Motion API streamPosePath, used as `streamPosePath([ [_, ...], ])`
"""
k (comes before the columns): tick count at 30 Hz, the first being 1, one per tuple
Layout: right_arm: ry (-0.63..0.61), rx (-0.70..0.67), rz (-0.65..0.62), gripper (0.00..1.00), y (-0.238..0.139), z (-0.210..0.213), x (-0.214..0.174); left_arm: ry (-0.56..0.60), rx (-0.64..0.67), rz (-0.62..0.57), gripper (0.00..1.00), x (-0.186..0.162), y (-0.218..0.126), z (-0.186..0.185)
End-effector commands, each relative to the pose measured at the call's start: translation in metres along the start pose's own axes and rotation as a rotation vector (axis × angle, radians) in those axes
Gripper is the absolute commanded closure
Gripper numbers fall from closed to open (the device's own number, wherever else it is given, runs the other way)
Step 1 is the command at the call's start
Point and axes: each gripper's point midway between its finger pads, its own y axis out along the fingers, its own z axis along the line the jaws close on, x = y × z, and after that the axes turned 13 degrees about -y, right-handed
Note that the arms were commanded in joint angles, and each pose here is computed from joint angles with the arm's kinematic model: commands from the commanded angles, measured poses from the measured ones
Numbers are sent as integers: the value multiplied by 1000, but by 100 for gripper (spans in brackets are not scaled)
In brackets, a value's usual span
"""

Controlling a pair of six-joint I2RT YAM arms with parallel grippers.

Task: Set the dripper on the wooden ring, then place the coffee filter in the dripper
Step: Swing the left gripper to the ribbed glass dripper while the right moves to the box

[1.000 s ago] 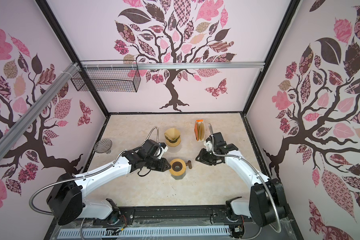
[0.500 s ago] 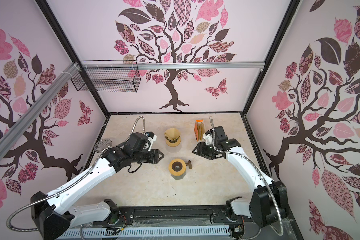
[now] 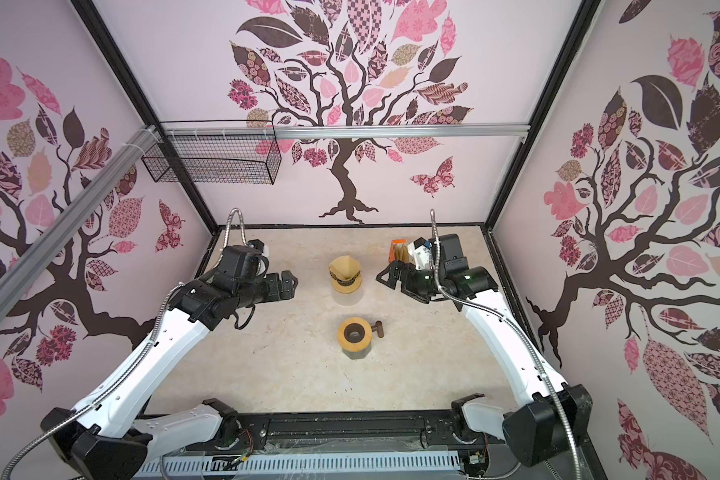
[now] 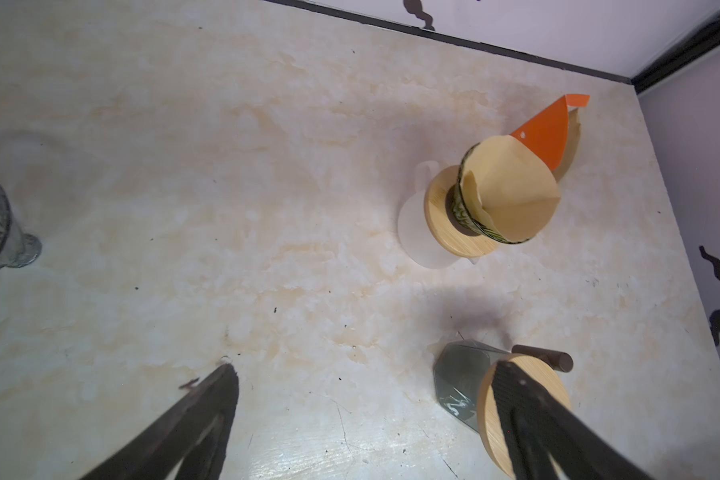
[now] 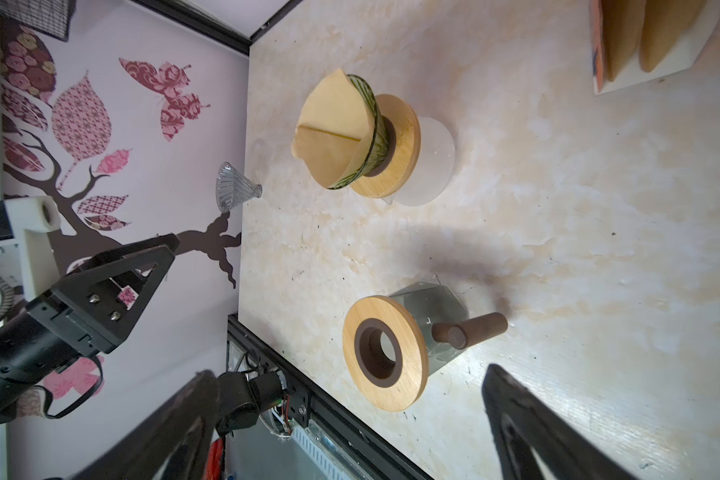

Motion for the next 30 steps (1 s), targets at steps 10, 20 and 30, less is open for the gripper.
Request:
streamPosePath([
  [10, 36, -174, -160, 0, -55, -1, 34, -482, 175, -134, 2, 70, -8, 104],
  [20, 52, -4, -77, 0, -30, 15, 15, -961, 351, -130, 2, 72, 24, 213],
  [30, 21, 6, 3, 0, -9, 20, 4, -1176, 518, -210, 18, 55, 54, 272],
])
